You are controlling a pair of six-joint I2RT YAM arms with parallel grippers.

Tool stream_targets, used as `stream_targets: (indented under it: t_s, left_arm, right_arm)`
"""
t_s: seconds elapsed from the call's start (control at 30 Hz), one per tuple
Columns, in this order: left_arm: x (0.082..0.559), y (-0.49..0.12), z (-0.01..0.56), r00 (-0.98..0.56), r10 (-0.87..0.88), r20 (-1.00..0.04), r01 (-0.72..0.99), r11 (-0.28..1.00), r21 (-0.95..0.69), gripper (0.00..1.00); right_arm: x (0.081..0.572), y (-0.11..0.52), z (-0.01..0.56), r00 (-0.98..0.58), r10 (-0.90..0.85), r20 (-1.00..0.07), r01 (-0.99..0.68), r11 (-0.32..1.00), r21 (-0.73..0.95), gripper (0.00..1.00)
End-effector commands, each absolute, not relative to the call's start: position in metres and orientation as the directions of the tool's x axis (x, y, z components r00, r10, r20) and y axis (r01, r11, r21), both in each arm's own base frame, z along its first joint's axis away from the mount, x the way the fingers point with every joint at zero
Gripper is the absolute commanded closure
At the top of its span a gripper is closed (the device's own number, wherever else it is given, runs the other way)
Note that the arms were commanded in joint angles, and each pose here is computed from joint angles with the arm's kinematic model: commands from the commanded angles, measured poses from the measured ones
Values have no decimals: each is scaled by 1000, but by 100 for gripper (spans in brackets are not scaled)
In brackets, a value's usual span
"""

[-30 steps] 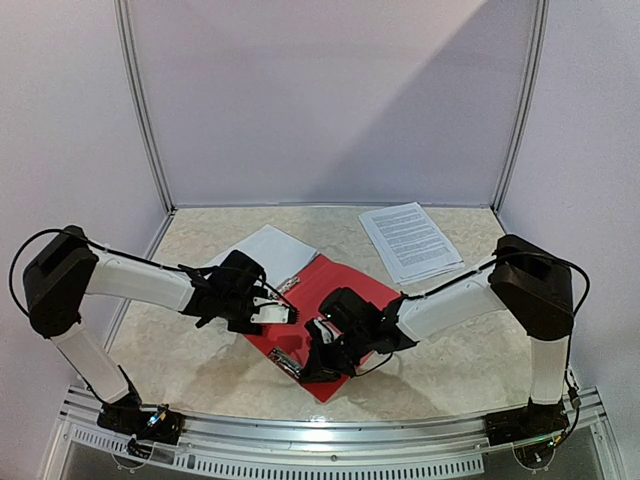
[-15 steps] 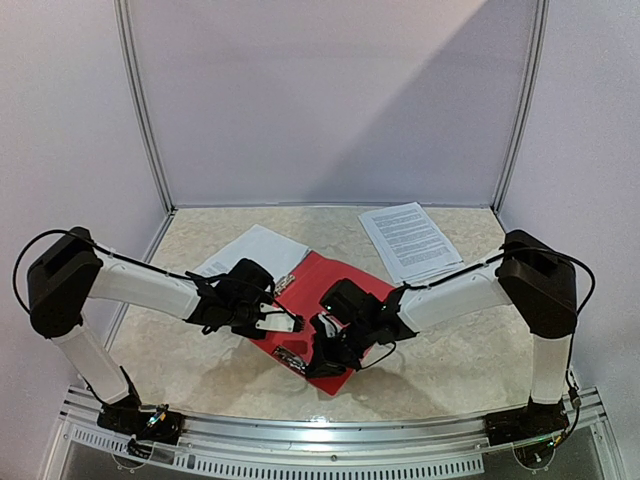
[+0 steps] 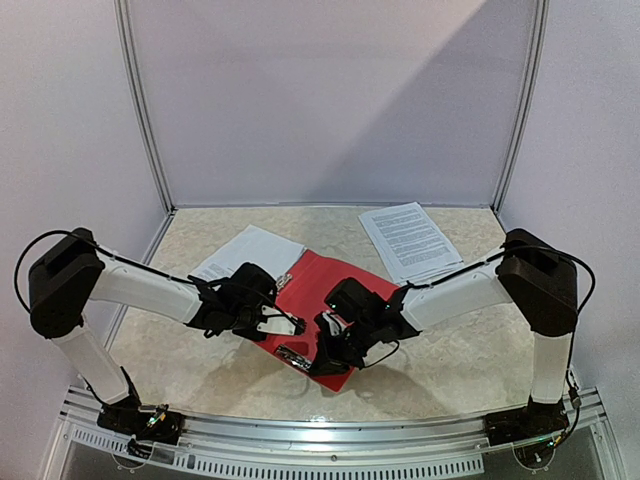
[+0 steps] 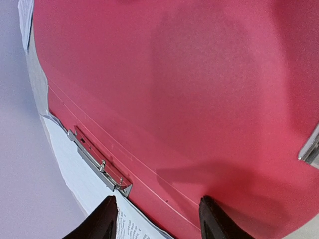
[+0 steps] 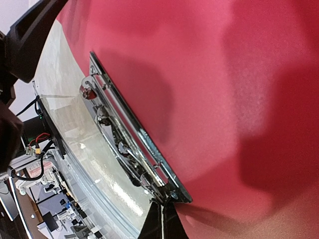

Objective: Put the files into the folder
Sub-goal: Rotate the folder with some files at the center of the board.

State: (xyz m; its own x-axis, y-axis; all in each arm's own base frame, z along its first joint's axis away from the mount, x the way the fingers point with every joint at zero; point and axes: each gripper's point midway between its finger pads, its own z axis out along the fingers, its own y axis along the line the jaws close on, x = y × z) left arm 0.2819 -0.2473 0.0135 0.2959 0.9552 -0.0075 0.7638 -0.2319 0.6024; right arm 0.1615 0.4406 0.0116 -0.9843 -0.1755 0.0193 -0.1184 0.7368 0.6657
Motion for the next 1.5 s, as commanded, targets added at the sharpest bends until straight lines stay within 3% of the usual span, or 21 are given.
stream_targets:
  t_s: [0.0,0.2,0.5,0.7,0.8,1.03,1.37,1.47]
  left_arm:
    - [202,-198,-63,415,901,126,858,-434,275,43]
    - [197,-203,-58,435,897,81,847,-438,300,42]
    - [192,-229,-12,380,917,-119,919,-360,164,41]
    - [171,-244,7,431,869,-244,902,-425,80,40]
    - [178,-244,2,429,877,-217,903,-422,79,40]
    - [211,-231,2,276,944,-182,961,-275,31,46]
    - [224,-225,-13,196,973,-121,979,-202,-37,46]
    - [221,-213,-24,230,972,-47,968,-233,-91,50]
  right_arm:
    - [186,366,-73,-999,-16,38,0,922,387,100]
    - [192,351,-77,-999,33,36,45,922,384,100]
    - [190,362,-72,-998,0,62,27,903,428,99]
    - [195,365,-69,-999,-5,53,19,895,446,100]
    - [198,368,-67,-999,-4,44,17,887,461,99]
    - [201,372,-61,-999,3,36,21,867,498,100]
    - [205,381,-54,-998,-8,62,29,828,560,100]
    - [208,377,-55,-998,18,59,48,828,559,100]
